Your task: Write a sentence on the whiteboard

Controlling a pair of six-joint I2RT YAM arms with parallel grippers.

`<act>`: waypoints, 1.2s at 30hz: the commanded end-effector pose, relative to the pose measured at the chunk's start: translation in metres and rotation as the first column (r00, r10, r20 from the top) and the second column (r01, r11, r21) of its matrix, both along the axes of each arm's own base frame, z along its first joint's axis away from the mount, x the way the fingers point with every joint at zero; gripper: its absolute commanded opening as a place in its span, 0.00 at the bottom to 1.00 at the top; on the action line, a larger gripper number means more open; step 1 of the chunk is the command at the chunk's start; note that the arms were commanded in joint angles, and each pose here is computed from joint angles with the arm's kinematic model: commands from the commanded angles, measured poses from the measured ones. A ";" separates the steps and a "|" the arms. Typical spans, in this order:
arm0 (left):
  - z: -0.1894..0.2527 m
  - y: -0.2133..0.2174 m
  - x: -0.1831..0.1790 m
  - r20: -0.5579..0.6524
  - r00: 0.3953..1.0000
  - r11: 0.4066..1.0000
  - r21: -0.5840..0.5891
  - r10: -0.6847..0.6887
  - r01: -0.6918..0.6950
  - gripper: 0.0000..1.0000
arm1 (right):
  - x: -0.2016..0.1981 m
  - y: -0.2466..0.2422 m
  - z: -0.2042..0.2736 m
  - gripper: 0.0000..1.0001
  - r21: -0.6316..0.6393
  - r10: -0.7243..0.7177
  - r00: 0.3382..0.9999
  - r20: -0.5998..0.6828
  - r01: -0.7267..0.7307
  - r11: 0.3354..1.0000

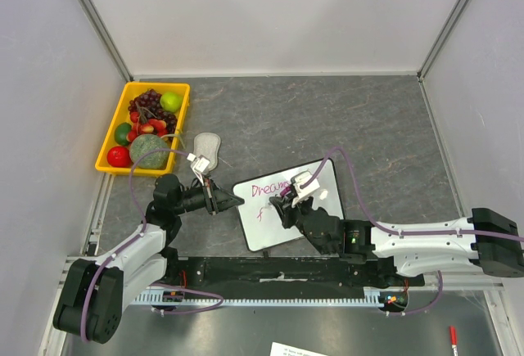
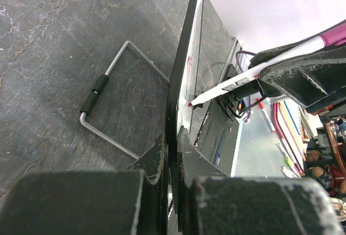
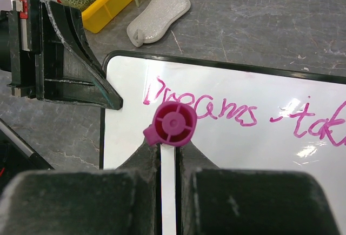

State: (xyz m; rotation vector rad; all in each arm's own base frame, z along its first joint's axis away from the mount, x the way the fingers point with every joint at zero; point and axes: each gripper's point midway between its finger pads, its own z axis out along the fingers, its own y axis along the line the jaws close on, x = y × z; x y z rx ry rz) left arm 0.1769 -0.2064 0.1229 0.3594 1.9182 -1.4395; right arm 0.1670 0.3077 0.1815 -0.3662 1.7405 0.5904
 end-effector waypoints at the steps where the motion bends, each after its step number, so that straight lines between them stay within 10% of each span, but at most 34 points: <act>1: 0.001 0.002 0.006 0.090 0.996 1.000 0.029 0.004 -0.007 0.02 | -0.001 -0.005 -0.012 0.00 -0.024 -0.001 1.000 -0.023 0.001 1.000; 36: 0.001 0.001 0.006 0.091 0.996 1.000 0.028 0.003 -0.005 0.02 | -0.003 -0.012 0.019 0.00 0.036 0.012 1.000 -0.007 -0.012 0.999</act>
